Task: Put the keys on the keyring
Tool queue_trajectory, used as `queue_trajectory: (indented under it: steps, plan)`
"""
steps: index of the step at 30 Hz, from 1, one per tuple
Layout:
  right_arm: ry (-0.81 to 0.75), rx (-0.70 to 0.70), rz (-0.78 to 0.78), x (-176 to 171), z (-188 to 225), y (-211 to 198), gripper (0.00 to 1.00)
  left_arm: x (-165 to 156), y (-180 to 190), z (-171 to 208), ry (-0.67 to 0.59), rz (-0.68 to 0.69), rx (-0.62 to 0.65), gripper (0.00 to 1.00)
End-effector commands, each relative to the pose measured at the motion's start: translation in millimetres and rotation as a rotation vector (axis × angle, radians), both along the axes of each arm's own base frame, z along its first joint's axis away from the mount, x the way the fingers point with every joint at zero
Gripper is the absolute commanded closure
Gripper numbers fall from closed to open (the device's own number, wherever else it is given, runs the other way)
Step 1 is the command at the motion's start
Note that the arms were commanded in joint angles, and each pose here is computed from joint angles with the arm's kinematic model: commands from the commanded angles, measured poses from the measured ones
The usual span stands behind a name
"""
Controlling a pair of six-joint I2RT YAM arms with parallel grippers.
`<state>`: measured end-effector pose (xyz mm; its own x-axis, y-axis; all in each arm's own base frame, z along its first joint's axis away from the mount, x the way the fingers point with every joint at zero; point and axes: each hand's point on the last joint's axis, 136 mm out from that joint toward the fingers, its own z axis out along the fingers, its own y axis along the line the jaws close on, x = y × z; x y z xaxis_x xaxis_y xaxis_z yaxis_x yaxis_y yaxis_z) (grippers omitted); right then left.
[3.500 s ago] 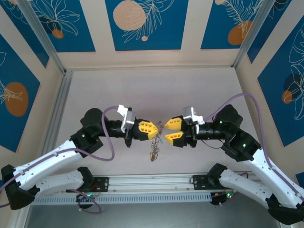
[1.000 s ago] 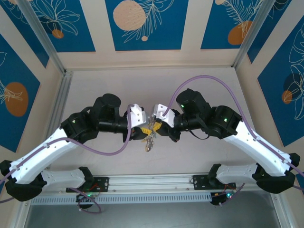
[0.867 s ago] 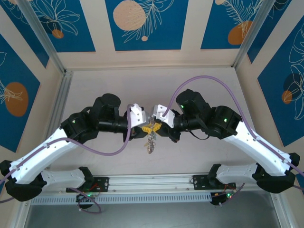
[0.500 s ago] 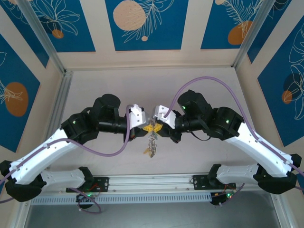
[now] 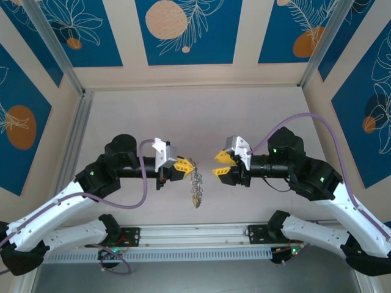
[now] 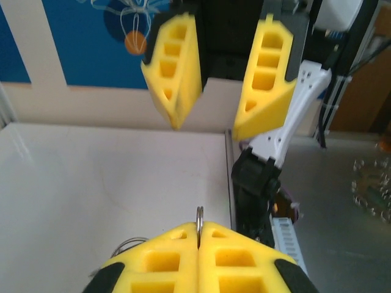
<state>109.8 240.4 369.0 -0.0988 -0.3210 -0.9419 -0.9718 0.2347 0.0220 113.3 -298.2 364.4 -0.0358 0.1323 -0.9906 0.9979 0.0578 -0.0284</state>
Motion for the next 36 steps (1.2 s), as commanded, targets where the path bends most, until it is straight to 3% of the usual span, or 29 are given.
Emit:
queue_trajectory:
  steps: [1,15,24,36]
  plan:
    - [0.029,0.082,0.057,-10,8,2,0.61,-12,2,48,-0.04,-0.082,-0.223,1.0]
    - [0.074,0.166,0.126,-7,5,15,0.66,-28,3,64,-0.002,-0.226,-0.373,1.0]
    - [0.079,0.247,0.279,-31,15,20,0.67,-24,0,66,0.023,-0.248,-0.41,1.0]
    - [0.091,0.267,0.336,-37,16,30,0.67,-22,-1,67,0.036,-0.255,-0.421,1.0]
